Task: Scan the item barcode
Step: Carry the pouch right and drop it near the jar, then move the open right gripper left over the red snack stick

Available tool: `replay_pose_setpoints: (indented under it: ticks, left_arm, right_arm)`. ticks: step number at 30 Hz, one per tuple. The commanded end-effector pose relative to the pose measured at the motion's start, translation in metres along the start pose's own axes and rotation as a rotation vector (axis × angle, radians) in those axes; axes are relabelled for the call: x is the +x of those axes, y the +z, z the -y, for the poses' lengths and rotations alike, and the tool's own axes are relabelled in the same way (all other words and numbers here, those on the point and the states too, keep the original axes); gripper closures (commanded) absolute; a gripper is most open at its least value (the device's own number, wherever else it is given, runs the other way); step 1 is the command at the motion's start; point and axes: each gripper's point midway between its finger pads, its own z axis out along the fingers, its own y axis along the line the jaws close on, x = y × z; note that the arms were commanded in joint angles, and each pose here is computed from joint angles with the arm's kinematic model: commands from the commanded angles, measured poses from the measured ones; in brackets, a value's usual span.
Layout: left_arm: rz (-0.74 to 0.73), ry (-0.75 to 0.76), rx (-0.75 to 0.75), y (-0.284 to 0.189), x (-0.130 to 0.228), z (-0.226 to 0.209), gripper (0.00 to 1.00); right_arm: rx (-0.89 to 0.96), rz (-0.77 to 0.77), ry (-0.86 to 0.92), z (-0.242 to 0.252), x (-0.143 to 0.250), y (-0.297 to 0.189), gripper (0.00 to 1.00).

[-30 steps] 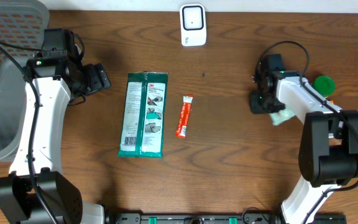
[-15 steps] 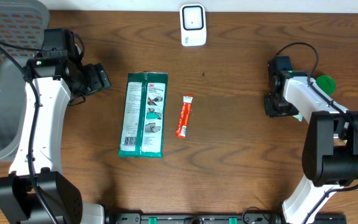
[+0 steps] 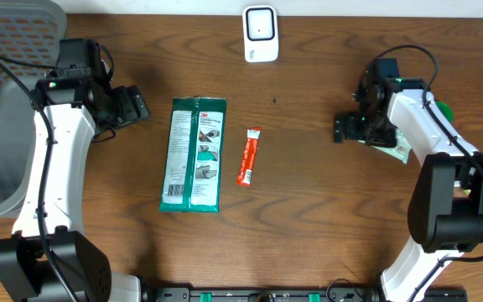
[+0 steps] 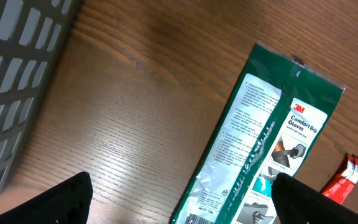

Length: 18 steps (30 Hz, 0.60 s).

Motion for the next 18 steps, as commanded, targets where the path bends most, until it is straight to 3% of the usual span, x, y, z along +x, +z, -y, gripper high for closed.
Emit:
replay_pose_setpoints:
  ticks: [1,4,12,18]
  left_arm:
    - [-0.006,0.001,-0.005,0.001,0.000,-0.002,0.08]
    - [-0.006,0.001,-0.005,0.001,0.000,-0.002,0.07]
    - [-0.006,0.001,-0.005,0.001,0.000,-0.002,0.08]
    - [-0.006,0.001,-0.005,0.001,0.000,-0.002,0.08]
  right_arm:
    - [-0.456,0.006,-0.022,-0.081,-0.002,-0.030,0.01]
    - [-0.561,0.019,-0.073,-0.111,-0.003,-0.037,0.01]
    - [-0.595,0.065,-0.137,-0.182,-0.002,-0.037,0.01]
    - [-0.420,0.175,-0.090,-0.213,-0.006,-0.022,0.33]
